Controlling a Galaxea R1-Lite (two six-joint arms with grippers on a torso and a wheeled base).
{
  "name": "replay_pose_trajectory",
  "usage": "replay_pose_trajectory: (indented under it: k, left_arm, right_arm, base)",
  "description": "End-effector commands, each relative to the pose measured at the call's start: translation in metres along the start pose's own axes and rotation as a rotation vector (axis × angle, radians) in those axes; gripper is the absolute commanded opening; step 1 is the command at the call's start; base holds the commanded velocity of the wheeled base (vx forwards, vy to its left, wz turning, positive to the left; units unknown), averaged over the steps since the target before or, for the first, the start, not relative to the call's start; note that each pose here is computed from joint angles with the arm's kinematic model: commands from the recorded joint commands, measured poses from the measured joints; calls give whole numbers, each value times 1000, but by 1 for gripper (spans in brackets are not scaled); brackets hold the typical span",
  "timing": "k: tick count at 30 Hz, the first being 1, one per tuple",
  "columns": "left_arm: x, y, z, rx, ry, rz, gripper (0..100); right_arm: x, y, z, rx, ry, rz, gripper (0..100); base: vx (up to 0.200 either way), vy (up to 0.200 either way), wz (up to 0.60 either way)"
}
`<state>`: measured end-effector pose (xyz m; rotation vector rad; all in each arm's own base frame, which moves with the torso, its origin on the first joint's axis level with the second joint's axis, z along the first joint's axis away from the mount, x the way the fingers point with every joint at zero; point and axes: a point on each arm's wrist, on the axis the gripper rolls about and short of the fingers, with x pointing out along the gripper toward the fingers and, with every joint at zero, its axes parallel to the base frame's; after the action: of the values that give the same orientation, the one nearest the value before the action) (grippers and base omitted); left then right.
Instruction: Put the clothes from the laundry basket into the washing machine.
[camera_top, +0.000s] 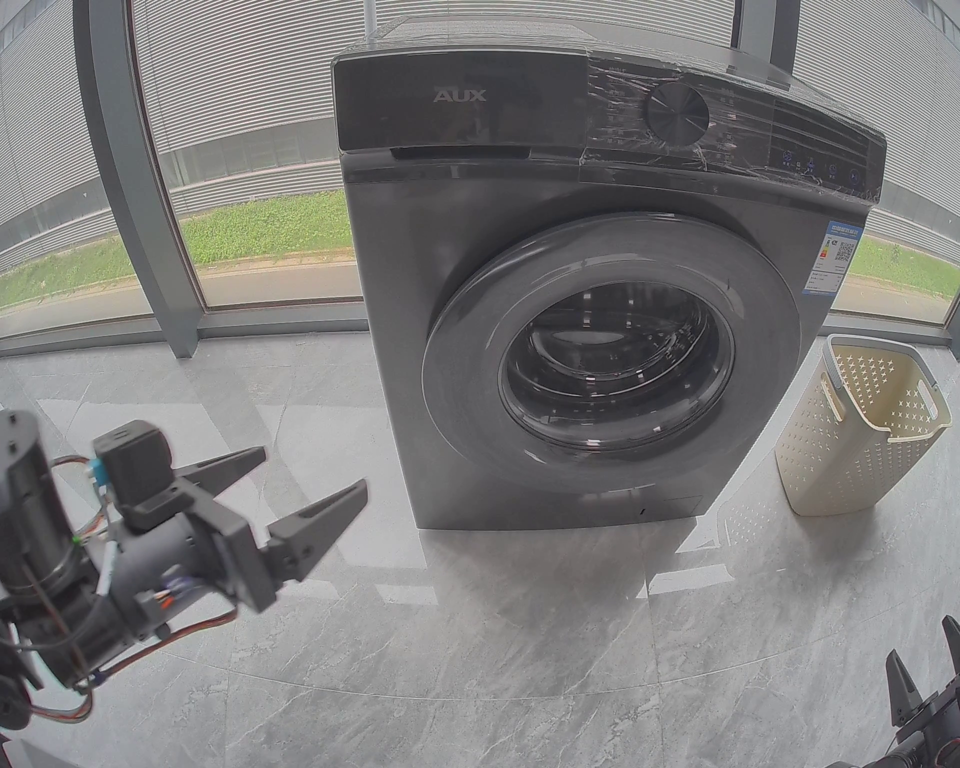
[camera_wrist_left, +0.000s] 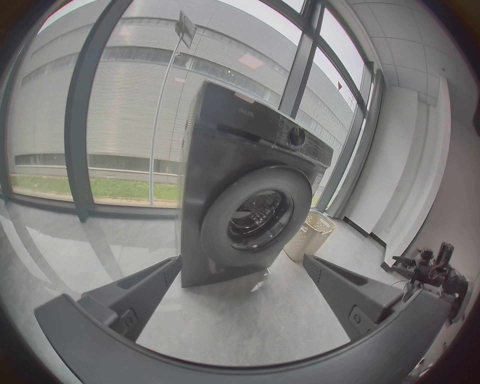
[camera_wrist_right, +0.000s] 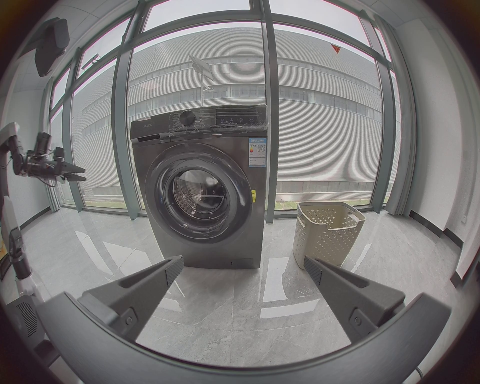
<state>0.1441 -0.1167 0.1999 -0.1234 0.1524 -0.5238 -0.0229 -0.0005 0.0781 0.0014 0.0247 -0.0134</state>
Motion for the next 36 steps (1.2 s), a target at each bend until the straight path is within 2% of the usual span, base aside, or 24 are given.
replay_pose_trajectory:
  k: [1,3,4,9,11,12,14,19,20,22,23,25,26,27,28,31,33,35,36]
  left_arm:
    - [-84,29,-13,73,-127,120,100]
    - [-90,32,-17,84,-135,138,100]
    - [-101,36,-22,92,-161,173,100]
    - [-126,43,-38,93,-211,259,100]
    - [-132,45,-46,98,-211,285,100]
    - [-141,47,-57,112,-201,318,100]
    - [-149,48,-67,126,-196,355,100]
    - [-161,48,-82,129,-208,388,100]
    - [-165,48,-93,129,-209,408,100]
    - [-169,47,-99,121,-206,431,100]
    - [-174,46,-107,119,-193,455,100]
    - [-178,46,-118,117,-147,484,100]
    - [-179,46,-127,107,-95,484,100]
    - [-181,44,-134,81,-69,468,100]
    - [-182,43,-135,71,-86,459,100]
    - [-186,38,-134,99,-188,522,100]
    - [-187,38,-135,131,-196,538,100]
    - [-188,37,-136,129,-207,514,100]
    - [-188,37,-136,140,-213,508,100]
  right_arm:
    - [0,0,-3,3,0,4,100]
    - [0,0,-3,4,0,4,100]
    - [0,0,-2,9,-2,4,100]
    - [0,0,-2,8,-9,4,100]
    - [0,0,-2,6,-9,4,100]
    - [0,0,-2,5,-9,4,100]
    - [0,0,-2,8,-9,3,100]
    - [0,0,-2,9,-9,1,100]
    - [0,0,-1,9,-22,1,100]
    - [-2,0,11,9,-92,3,100]
    - [-13,0,40,12,-223,2,100]
    - [-24,-1,66,11,-281,12,100]
    - [-26,-1,70,12,-255,25,100]
    - [-25,0,71,10,-207,50,100]
    - [-25,0,67,8,-165,79,100]
    - [-22,2,57,13,-67,175,100]
    - [-20,4,54,38,-37,251,100]
    - [-15,5,57,76,5,311,100]
    - [-13,6,58,89,26,332,100]
  base:
    - [0,0,0]
    - [0,0,0]
    - [0,0,0]
    - [0,0,0]
    - [0,0,0]
    - [0,0,0]
    - [0,0,0]
    - [0,0,0]
    - [0,0,0]
    - [0,0,0]
    - [0,0,0]
    - [0,0,0]
    - [0,0,0]
    - [0,0,0]
    - [0,0,0]
    - [0,0,0]
    - [0,0,0]
    - [0,0,0]
    - [0,0,0]
